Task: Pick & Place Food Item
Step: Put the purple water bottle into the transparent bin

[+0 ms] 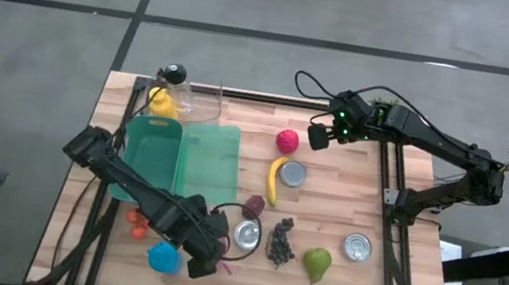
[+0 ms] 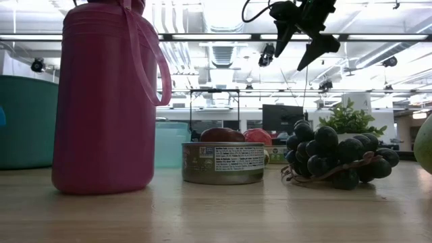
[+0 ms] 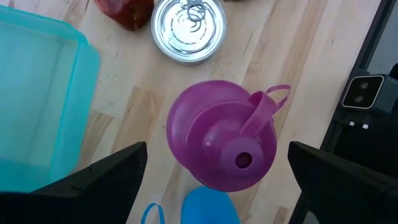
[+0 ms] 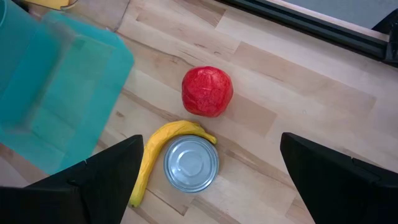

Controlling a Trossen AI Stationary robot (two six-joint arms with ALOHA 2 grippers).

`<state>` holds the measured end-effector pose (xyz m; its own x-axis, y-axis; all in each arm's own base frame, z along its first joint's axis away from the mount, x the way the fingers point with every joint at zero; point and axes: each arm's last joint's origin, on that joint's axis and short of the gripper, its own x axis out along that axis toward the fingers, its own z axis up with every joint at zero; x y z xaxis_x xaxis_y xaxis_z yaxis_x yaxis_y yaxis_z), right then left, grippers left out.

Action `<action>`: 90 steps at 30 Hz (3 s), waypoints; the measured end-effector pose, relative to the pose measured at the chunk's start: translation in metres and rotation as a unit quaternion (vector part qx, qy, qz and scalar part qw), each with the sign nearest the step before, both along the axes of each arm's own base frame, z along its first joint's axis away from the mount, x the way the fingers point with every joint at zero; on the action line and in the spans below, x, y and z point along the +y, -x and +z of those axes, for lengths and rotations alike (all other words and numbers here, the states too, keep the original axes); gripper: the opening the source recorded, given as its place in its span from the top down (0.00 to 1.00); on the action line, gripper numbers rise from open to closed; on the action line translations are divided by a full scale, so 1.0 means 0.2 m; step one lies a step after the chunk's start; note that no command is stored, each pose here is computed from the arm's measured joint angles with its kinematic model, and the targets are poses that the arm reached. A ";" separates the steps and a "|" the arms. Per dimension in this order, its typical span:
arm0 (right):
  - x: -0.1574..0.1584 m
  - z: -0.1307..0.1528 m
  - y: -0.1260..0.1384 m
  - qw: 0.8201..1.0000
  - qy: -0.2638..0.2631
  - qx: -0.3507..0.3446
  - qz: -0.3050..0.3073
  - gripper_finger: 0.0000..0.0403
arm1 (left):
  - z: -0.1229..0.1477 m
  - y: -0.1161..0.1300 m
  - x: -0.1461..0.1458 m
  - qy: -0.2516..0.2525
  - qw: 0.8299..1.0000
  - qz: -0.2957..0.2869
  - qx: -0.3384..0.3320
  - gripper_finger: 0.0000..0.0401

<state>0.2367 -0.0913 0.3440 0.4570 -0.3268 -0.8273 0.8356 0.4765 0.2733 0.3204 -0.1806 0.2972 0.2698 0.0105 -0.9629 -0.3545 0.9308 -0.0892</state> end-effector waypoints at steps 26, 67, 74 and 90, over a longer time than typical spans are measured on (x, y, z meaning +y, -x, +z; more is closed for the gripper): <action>0.00 0.00 0.00 1.000 0.000 0.000 0.000 0.06 | -0.05 -0.01 0.00 -0.009 1.000 0.002 -0.004 0.01; 0.00 0.00 0.00 1.000 0.000 0.000 0.000 0.06 | -0.05 0.00 0.00 -0.012 1.000 0.005 0.003 0.46; 0.00 0.00 0.00 1.000 0.000 0.000 0.000 0.06 | -0.05 0.00 0.00 -0.012 1.000 0.006 0.003 0.44; 0.00 0.00 0.00 1.000 0.000 0.000 0.000 0.06 | 0.03 0.04 0.03 -0.004 1.000 0.007 -0.010 0.44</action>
